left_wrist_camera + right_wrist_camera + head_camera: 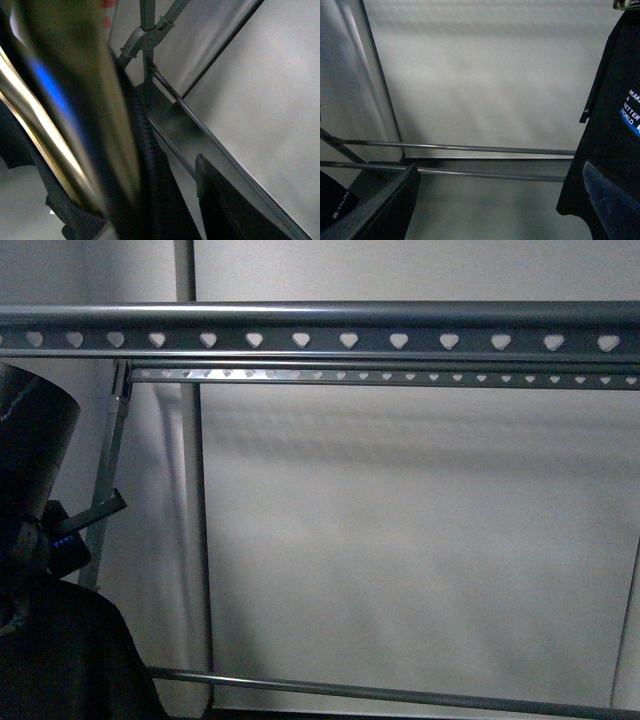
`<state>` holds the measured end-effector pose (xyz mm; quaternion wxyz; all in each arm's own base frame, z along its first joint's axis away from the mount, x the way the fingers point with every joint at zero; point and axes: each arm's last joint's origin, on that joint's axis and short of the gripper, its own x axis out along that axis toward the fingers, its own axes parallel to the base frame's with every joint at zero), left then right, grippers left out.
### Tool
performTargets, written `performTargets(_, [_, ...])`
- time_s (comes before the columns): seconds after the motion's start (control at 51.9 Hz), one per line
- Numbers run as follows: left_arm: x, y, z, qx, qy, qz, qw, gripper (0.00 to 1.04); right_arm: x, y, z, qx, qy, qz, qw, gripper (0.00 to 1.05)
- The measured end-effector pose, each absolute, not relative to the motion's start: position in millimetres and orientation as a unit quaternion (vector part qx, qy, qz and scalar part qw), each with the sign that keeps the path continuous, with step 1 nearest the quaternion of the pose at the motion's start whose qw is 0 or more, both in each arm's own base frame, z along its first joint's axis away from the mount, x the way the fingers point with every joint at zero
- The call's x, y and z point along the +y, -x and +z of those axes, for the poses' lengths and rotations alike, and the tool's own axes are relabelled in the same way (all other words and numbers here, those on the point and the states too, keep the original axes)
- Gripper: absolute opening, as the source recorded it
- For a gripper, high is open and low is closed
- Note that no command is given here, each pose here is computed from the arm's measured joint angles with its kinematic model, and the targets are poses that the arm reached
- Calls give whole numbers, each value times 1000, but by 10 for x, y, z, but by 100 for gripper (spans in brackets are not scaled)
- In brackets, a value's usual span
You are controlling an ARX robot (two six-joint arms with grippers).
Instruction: Hang clothes on hanger
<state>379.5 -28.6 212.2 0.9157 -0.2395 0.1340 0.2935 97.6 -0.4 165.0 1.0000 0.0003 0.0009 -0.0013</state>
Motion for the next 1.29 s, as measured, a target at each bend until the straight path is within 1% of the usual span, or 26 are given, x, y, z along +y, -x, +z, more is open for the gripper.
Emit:
performTargets(0.116, [-289,-3755,2082,146,238,279,919,4,-3,-976,1650,1,0,-1,1000,97])
performTargets(0.193, [-321,-3648,2063,158,229,252,927,4,-4,-976,1650,1,0,-1,1000,97])
performTargets(0.251, [-358,-3500,2115,160,218,216,938,4,-3,-976,1650,1,0,-1,1000,97])
performTargets(0.347, [-415,-3139,2266,165,197,122,959,4,-4,-976,1650,1,0,-1,1000,97])
performTargets(0.443, [-433,-2735,2386,204,127,-9,971,4,-3,-976,1650,1,0,-1,1000,97])
performTargets(0.463, [-425,-2666,2406,210,117,-26,970,4,-4,-976,1650,1,0,-1,1000,97])
performTargets(0.482, [-408,-2564,2433,220,98,-70,968,4,-3,-976,1650,1,0,-1,1000,97])
performTargets(0.501, [-386,-2501,2453,223,86,-88,967,4,-4,-976,1650,1,0,-1,1000,97])
performTargets(0.52, [-366,-2414,2489,226,68,-124,964,4,-3,-976,1650,1,0,-1,1000,97])
performTargets(0.578, [-312,-2284,2567,226,34,-187,955,4,-4,-976,1650,1,0,-1,1000,97])
performTargets(0.655, [-226,-2197,2674,218,-2,-237,947,4,-4,-976,1650,1,0,-1,1000,97])
performTargets(0.675, [-204,-2185,2715,213,-21,-266,940,4,-3,-976,1650,1,0,-1,1000,97])
performTargets(0.694, [-191,-2181,2737,213,-22,-276,937,4,-3,-976,1650,1,0,-1,1000,97])
performTargets(0.733, [-132,-2190,2821,192,-60,-326,924,4,-3,-976,1650,1,0,-1,1000,97])
performTargets(0.79, [-68,-2232,2896,166,-99,-368,910,4,-3,-976,1650,1,0,-1,1000,97])
performTargets(0.848, [32,-2330,2994,156,-144,-433,876,4,-4,-976,1650,1,0,-1,1000,97])
performTargets(0.867, [39,-2340,3002,155,-148,-438,873,4,-3,-976,1650,1,0,-1,1000,97])
performTargets(0.945, [91,-2544,3073,157,-229,-487,828,4,-4,-976,1650,1,0,-1,1000,97])
performTargets(0.983, [89,-2660,3088,136,-287,-496,808,4,-4,-976,1650,1,0,-1,1000,97])
performTargets(1.022, [75,-2740,3094,126,-311,-500,798,4,-4,-976,1650,1,0,-1,1000,97])
performTargets(1.06, [45,-2842,3098,107,-354,-506,779,4,-4,-976,1650,1,0,-1,1000,97])
performTargets(1.08, [18,-2940,3097,86,-387,-508,764,4,-3,-976,1650,1,0,-1,1000,97])
performTargets(1.099, [1,-2979,3097,80,-396,-509,761,4,-3,-976,1650,1,0,-1,1000,97])
performTargets(1.118, [-57,-3087,3094,54,-431,-510,742,4,-3,-976,1650,1,0,-1,1000,97])
performTargets(1.195, [-265,-3310,3124,-4,-484,-513,709,4,-3,-976,1650,1,0,-1,1000,97])
performTargets(1.292, [-455,-3415,3189,-47,-511,-514,688,4,-3,-976,1650,1,0,-1,1000,97])
